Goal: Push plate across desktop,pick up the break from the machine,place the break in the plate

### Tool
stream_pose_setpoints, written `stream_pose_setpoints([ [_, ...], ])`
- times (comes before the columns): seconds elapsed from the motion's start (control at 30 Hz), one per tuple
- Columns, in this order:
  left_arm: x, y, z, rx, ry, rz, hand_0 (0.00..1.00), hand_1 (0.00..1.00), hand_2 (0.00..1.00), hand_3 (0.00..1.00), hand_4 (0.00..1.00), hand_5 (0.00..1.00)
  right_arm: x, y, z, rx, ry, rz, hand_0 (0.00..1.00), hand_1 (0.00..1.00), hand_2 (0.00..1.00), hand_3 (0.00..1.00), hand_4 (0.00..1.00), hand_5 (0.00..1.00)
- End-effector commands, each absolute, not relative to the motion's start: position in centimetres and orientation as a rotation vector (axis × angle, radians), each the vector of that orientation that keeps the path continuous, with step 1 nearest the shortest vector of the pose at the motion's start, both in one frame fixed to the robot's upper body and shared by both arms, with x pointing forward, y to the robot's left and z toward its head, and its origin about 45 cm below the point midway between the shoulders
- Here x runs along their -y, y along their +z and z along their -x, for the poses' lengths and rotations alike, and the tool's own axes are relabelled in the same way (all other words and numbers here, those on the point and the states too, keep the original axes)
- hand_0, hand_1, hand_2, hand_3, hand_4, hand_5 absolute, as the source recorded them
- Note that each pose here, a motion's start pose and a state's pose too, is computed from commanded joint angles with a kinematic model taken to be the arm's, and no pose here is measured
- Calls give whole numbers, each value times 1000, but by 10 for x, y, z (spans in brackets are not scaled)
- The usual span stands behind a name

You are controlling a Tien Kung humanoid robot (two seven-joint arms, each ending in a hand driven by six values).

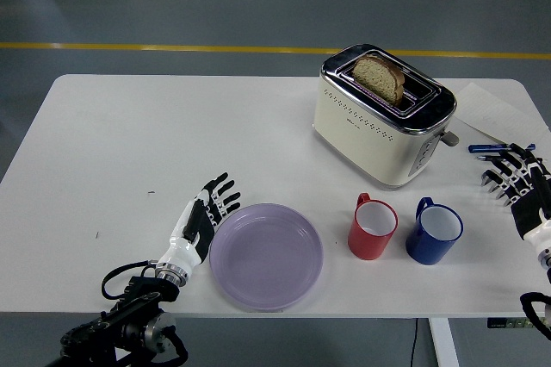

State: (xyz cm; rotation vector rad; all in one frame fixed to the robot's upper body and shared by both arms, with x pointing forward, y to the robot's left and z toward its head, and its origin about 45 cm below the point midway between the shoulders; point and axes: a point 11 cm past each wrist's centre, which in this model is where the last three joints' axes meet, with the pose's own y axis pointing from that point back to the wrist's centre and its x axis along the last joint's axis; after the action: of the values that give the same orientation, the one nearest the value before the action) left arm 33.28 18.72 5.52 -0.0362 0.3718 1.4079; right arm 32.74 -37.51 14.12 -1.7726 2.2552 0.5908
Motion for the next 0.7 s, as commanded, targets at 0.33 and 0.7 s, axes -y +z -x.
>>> stream_pose_setpoints([
  [0.33,-213,83,-342,-253,1508,90,783,824,919,908,487,998,378,147,-331,-2252,571,1768,692,666,660,645,501,516],
  [0.7,-242,118,-337,-214,1578,131,773,787,829,841,490,998,398,175,-347,-2269,459,1764,692,667,659,645,501,517],
])
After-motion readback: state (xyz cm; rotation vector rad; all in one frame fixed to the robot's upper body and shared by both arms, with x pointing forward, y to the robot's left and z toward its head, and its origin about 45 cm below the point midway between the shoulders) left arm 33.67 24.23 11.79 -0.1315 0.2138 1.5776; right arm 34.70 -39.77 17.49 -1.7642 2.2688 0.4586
